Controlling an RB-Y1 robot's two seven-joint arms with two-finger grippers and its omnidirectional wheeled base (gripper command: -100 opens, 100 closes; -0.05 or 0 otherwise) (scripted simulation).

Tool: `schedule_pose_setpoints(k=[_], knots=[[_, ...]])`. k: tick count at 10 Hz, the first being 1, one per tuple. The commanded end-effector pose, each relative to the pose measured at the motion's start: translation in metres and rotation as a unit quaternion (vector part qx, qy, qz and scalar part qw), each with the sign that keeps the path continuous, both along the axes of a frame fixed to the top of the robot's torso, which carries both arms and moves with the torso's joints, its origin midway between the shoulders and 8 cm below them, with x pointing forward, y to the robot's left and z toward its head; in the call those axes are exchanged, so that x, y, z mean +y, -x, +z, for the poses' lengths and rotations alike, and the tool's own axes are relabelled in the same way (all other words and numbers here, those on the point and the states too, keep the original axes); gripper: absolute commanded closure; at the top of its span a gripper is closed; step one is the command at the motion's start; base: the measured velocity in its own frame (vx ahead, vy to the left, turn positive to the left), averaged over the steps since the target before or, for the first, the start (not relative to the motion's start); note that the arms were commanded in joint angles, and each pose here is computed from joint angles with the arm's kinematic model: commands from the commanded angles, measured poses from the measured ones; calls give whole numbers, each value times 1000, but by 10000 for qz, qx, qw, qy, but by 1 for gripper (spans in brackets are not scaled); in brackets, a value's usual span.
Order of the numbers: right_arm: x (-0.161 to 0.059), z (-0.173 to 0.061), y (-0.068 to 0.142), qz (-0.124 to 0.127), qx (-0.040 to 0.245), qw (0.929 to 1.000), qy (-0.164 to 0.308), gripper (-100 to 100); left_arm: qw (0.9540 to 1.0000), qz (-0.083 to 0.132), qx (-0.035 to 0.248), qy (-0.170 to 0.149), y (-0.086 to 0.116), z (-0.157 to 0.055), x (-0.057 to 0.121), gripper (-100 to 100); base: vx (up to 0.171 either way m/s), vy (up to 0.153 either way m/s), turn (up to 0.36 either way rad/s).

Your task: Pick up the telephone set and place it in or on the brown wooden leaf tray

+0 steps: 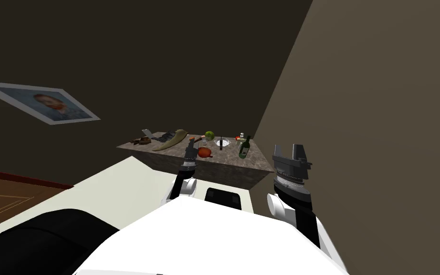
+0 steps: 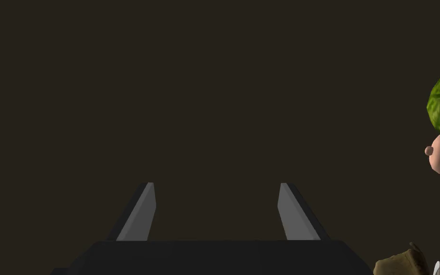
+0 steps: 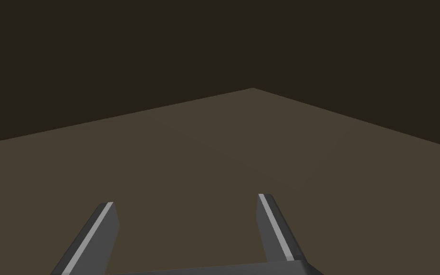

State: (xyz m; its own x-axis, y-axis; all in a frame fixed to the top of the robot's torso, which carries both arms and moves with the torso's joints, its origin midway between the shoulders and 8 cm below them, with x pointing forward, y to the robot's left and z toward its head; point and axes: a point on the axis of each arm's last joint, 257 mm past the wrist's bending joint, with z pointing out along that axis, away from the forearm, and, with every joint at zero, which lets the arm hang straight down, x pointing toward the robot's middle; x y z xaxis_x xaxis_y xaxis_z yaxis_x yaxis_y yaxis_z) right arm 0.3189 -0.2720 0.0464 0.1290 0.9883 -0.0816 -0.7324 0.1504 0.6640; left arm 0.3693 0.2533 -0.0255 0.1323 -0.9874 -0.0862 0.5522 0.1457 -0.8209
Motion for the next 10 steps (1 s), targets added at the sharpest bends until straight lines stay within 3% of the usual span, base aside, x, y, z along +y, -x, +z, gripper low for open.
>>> schedule_pose_setpoints(k=[1, 6, 10], knots=[[0, 0, 0, 0, 0, 10000, 0, 0, 9998, -40, 82, -177, -3, -6, -2, -100, -5, -8, -27], [0, 0, 0, 0, 0, 10000, 0, 0, 9939, 16, 573, -940, -24, -44, 0, -100, -18, -27, -56], [0, 0, 0, 0, 0, 10000, -1, 0, 9810, 278, 1118, -1564, -46, -88, 14, -100, -33, -49, -97]])
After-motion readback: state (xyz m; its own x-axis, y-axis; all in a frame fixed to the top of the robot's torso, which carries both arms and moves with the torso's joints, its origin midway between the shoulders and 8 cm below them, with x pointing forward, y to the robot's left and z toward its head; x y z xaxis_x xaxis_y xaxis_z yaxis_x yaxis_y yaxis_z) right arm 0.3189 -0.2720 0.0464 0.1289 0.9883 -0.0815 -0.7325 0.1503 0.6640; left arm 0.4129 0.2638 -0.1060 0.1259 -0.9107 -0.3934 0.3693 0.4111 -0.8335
